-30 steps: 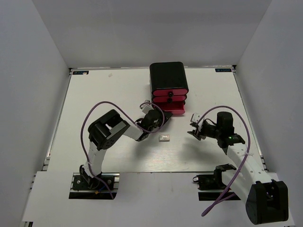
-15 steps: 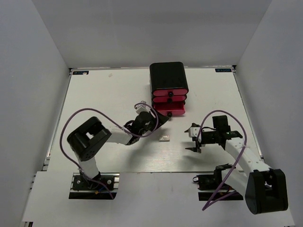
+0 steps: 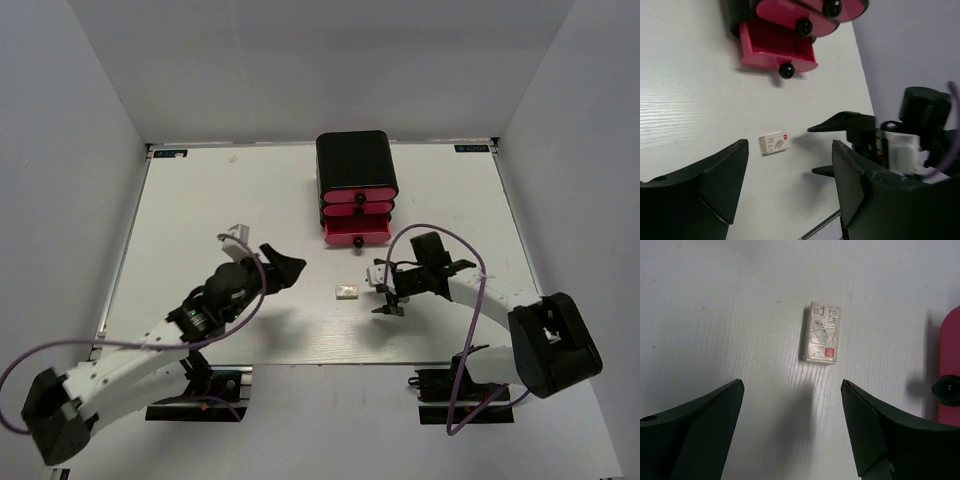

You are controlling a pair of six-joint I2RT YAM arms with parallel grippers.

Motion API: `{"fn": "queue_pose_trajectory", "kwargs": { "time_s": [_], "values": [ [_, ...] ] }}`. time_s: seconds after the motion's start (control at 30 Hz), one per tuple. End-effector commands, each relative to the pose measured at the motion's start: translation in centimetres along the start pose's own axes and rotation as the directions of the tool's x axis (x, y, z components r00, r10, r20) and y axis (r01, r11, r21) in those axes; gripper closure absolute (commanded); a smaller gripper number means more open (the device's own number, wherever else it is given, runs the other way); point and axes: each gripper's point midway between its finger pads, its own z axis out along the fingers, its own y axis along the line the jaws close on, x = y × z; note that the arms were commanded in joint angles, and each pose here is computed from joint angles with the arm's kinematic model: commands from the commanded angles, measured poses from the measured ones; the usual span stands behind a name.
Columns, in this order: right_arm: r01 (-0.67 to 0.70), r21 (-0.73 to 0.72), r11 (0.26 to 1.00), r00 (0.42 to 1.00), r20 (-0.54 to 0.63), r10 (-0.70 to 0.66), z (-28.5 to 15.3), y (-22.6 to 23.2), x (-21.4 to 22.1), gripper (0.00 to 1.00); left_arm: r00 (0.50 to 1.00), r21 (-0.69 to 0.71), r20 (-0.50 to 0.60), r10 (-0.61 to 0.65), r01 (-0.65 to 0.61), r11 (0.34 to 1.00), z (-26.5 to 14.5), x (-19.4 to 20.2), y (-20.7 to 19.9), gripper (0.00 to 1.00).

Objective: Sort the stationery into containers
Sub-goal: Open the drawer, then grab a piece of stationery with the right arm

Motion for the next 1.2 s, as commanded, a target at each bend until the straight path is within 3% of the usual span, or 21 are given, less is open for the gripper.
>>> {"fn": "queue_pose_trajectory", "kwargs": {
  "time_s": [0.0, 0.03, 0.13, 0.37, 0.6, 0.8, 0.87, 0.97, 1.17],
  "values": [
    [-0.027, 0.120, 0.992, 0.997, -0.065, 0.035, 1.3, -4.4, 0.3, 0.16, 0.994, -0.166, -0.019, 0.104, -0.106, 0.980, -3.4, 0.3, 4.9, 0.23],
    [-0.050, 0.119, 0.992, 0.997, -0.060, 0.057, 1.9, -4.8, -0.4, 0.16, 0.995, -0.140, 0.037, 0.092, -0.086, 0.986, -4.6, -1.1, 4.3, 0.21],
    [-0.021, 0.135, 0.991, 0.997, -0.076, 0.032, 3.1, -6.2, -0.5, 0.18, 0.995, -0.156, 0.053, 0.082, -0.073, 0.985, -6.8, -1.4, 5.4, 0.19],
    [-0.017, 0.099, 0.995, 0.983, -0.179, 0.035, 5.2, -7.2, 0.9, 0.21, 0.994, -0.225, 0.014, 0.106, -0.100, 0.969, -8.3, -0.7, 7.4, 0.19],
    [-0.001, -0.060, 0.998, 0.969, -0.245, -0.013, 6.5, -4.4, 1.4, 0.43, 0.994, -0.231, 0.021, 0.108, -0.100, 0.968, -8.3, -1.0, 7.3, 0.19],
    [0.065, -0.176, 0.982, 0.950, -0.290, -0.115, 6.5, -2.0, 2.7, 0.48, 0.994, -0.230, 0.022, 0.107, -0.099, 0.968, -8.0, -0.8, 7.5, 0.19],
    [0.061, -0.197, 0.979, 0.949, -0.294, -0.118, 6.5, -1.5, 2.7, 0.57, 0.994, -0.223, 0.029, 0.104, -0.095, 0.970, -7.9, -0.9, 7.3, 0.19],
    [0.047, -0.186, 0.981, 0.951, -0.291, -0.101, 6.3, -1.7, 2.4, 0.72, 0.993, -0.223, 0.014, 0.116, -0.110, 0.969, -7.7, -0.6, 7.3, 0.19],
    [-0.035, 0.046, 0.998, 0.981, -0.190, 0.043, 4.2, -7.0, -2.7, 0.83, 0.991, -0.219, 0.002, 0.134, -0.130, 0.967, -7.4, -0.5, 7.2, 0.19]
  ]
}}
